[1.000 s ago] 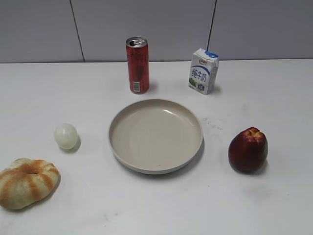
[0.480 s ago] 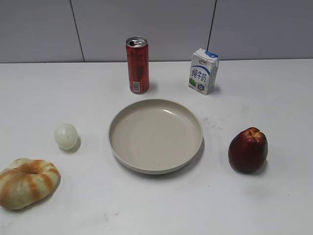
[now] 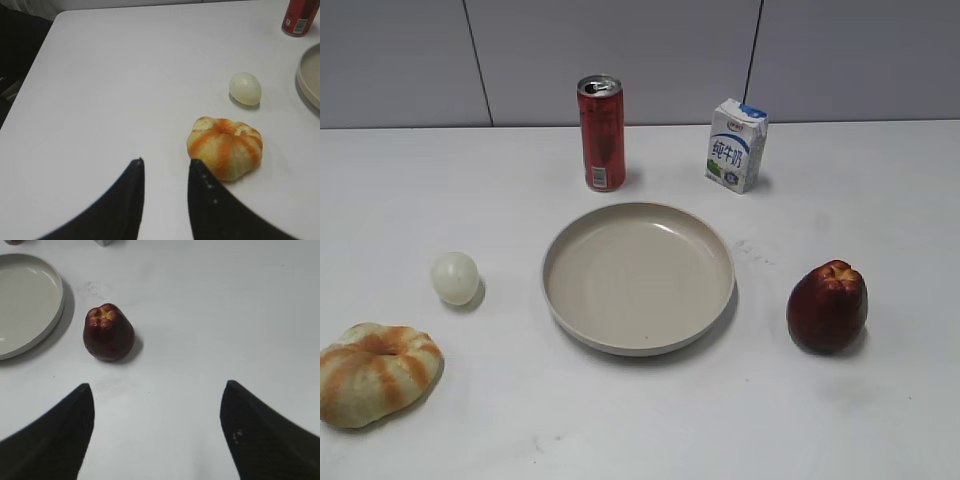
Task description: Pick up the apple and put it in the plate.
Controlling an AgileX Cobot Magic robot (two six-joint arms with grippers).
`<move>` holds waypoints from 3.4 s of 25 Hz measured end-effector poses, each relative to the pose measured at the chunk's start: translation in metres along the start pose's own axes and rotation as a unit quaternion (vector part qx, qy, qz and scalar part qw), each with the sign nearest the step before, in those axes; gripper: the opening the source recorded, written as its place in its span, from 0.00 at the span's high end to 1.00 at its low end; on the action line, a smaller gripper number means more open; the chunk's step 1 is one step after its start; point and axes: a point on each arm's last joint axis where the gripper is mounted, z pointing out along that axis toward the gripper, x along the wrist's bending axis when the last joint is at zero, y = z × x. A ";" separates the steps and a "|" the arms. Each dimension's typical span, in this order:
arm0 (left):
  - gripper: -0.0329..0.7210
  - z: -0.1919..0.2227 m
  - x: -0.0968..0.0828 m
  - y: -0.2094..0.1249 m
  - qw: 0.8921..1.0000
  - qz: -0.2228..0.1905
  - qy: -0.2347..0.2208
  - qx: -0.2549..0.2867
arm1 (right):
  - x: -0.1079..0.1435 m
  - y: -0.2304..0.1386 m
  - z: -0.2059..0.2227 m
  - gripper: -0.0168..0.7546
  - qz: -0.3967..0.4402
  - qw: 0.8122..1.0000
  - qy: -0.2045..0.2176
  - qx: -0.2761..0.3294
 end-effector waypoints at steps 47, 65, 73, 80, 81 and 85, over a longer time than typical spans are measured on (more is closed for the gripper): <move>0.64 0.000 0.000 0.000 1.000 0.000 0.000 0.000 | 0.050 0.036 0.277 0.25 -0.027 0.933 -0.004 0.360; 0.64 0.000 0.000 0.000 1.000 0.000 0.000 0.000 | 0.165 0.127 0.258 0.26 -0.115 0.957 0.102 0.245; 0.64 0.000 0.000 0.000 1.000 0.000 0.000 0.000 | 0.196 0.095 0.315 0.26 -0.096 0.935 0.141 0.310; 0.64 0.000 0.000 0.000 1.000 0.000 0.000 0.000 | 0.198 0.072 0.337 0.26 -0.107 0.921 0.146 0.344; 0.64 0.000 0.000 0.000 1.000 0.000 0.000 0.000 | 0.198 0.072 0.337 0.25 -0.110 0.921 0.148 0.343; 0.64 0.000 0.000 0.000 1.000 0.000 0.000 0.000 | 0.198 0.072 0.336 0.19 -0.112 0.918 0.147 0.350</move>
